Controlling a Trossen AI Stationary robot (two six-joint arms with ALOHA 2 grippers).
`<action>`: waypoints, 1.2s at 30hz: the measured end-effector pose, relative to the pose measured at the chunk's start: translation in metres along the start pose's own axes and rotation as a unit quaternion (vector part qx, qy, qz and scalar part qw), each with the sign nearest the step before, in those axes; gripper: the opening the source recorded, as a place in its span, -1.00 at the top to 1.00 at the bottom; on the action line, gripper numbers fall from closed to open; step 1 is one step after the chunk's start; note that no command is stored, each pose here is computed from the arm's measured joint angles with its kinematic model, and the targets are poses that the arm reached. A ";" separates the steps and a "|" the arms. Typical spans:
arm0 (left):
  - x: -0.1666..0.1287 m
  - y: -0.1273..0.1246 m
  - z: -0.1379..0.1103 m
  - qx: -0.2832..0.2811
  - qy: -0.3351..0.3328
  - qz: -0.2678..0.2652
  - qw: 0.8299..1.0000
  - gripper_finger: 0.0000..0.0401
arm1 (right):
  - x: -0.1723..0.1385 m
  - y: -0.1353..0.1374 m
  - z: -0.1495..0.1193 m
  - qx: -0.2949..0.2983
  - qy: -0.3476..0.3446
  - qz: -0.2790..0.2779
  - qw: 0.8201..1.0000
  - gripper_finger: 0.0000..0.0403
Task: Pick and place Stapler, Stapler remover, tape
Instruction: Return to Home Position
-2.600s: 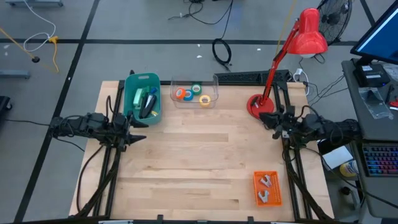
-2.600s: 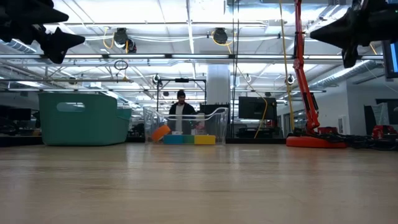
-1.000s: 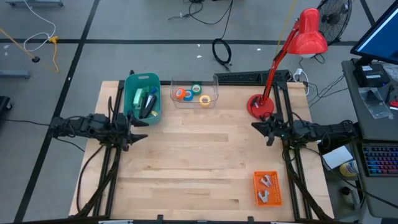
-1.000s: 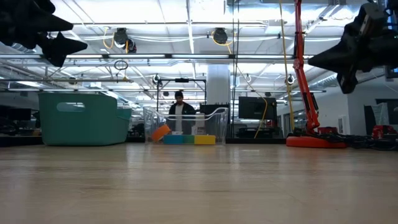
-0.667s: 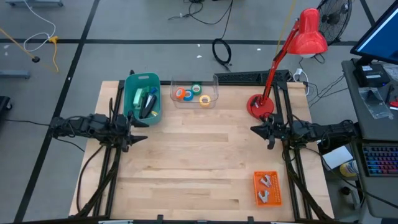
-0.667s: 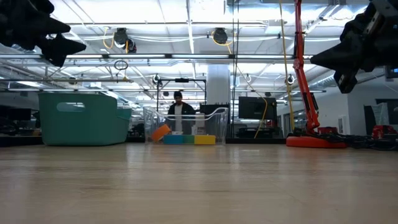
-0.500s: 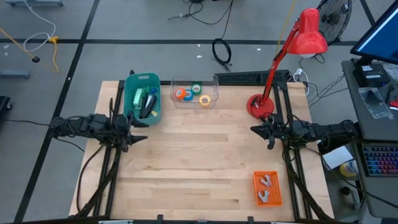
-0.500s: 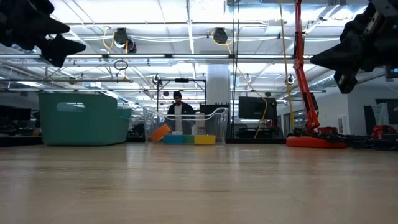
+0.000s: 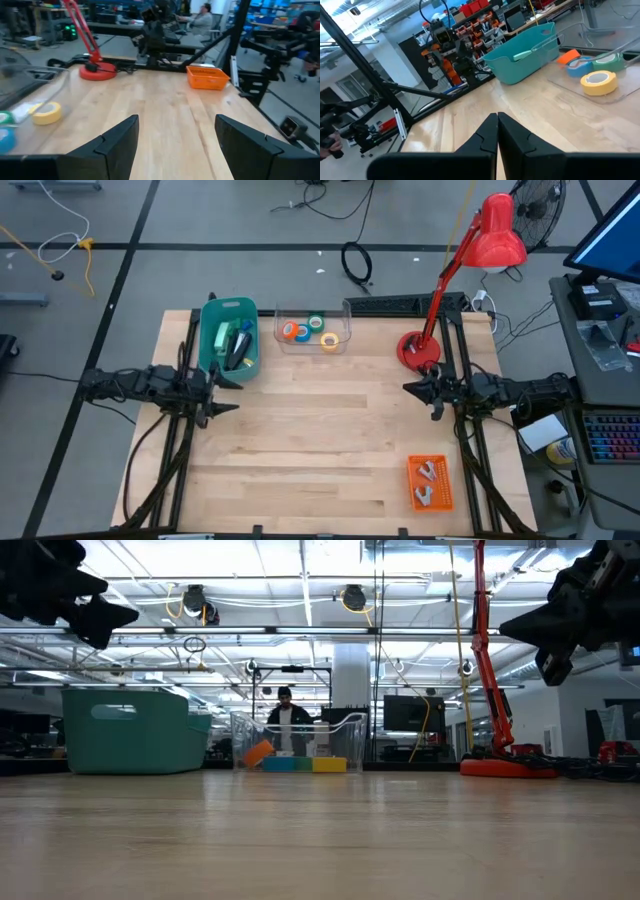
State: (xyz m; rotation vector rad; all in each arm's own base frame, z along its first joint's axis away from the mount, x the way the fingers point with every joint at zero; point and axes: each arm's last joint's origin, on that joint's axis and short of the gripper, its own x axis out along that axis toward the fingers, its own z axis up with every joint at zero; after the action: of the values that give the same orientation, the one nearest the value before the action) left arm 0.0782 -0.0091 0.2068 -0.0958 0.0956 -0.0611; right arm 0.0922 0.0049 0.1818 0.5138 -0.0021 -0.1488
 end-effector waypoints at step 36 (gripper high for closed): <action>0.016 0.000 -0.034 -0.004 0.020 -0.037 0.999 -0.33 | 0.000 0.000 0.000 -0.060 0.001 -0.002 0.998 0.99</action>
State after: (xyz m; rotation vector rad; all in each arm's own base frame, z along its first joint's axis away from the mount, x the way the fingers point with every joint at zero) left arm 0.0905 -0.0132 0.1722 -0.1062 0.1317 -0.1367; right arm 0.0922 0.0048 0.1813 0.3941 0.0095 -0.1508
